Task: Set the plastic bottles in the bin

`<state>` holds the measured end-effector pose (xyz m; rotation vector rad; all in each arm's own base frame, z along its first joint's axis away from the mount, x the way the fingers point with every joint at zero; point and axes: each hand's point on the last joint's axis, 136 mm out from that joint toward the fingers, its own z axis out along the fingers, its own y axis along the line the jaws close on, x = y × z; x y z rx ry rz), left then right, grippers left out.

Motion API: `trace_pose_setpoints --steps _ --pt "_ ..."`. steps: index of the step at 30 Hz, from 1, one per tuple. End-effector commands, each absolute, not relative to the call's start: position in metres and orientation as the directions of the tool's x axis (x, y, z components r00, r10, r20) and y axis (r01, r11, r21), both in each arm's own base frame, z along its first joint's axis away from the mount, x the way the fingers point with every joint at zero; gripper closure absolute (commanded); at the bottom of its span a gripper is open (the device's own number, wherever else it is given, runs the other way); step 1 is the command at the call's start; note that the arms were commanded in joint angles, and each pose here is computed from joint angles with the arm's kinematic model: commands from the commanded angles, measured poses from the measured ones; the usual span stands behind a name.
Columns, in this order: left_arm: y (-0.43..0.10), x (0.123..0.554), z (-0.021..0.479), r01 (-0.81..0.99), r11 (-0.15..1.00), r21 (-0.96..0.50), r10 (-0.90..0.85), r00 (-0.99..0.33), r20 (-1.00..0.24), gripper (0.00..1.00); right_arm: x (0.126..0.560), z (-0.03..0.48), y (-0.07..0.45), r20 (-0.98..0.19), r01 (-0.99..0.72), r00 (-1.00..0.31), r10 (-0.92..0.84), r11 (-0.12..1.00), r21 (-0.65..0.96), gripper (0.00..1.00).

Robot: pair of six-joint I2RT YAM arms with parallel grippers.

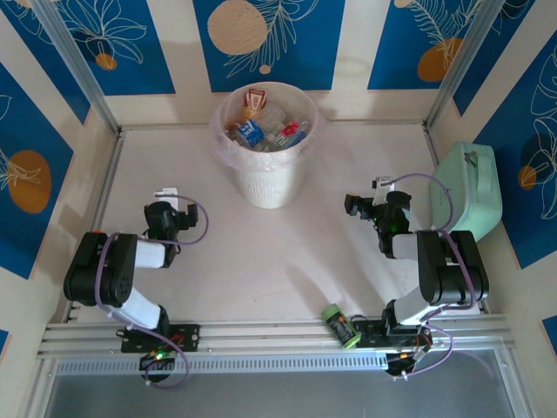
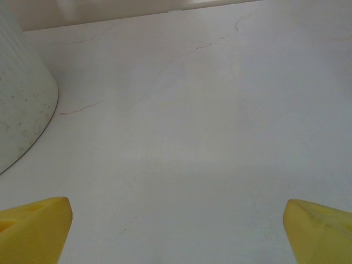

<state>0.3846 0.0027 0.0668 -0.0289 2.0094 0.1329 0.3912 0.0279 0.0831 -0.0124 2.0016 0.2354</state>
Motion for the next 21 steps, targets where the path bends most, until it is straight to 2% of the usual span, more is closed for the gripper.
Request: trace_pose_setpoints --steps 1,6,21 --pt "-0.006 0.395 0.094 -0.043 0.996 0.074 0.057 -0.313 -0.948 0.00 0.397 0.094 0.031 -0.918 -0.144 -0.390 0.076 0.979 0.142 0.01" --pt "-0.006 0.395 0.095 -0.058 0.993 0.098 0.076 -0.309 -0.948 0.00 0.396 0.094 0.031 -0.917 -0.143 -0.390 0.076 0.979 0.142 0.01" --pt "-0.026 0.396 0.093 0.055 0.993 0.106 0.118 -0.314 -0.942 0.00 0.396 0.095 0.032 -0.918 -0.149 -0.389 0.073 0.979 0.141 0.01"
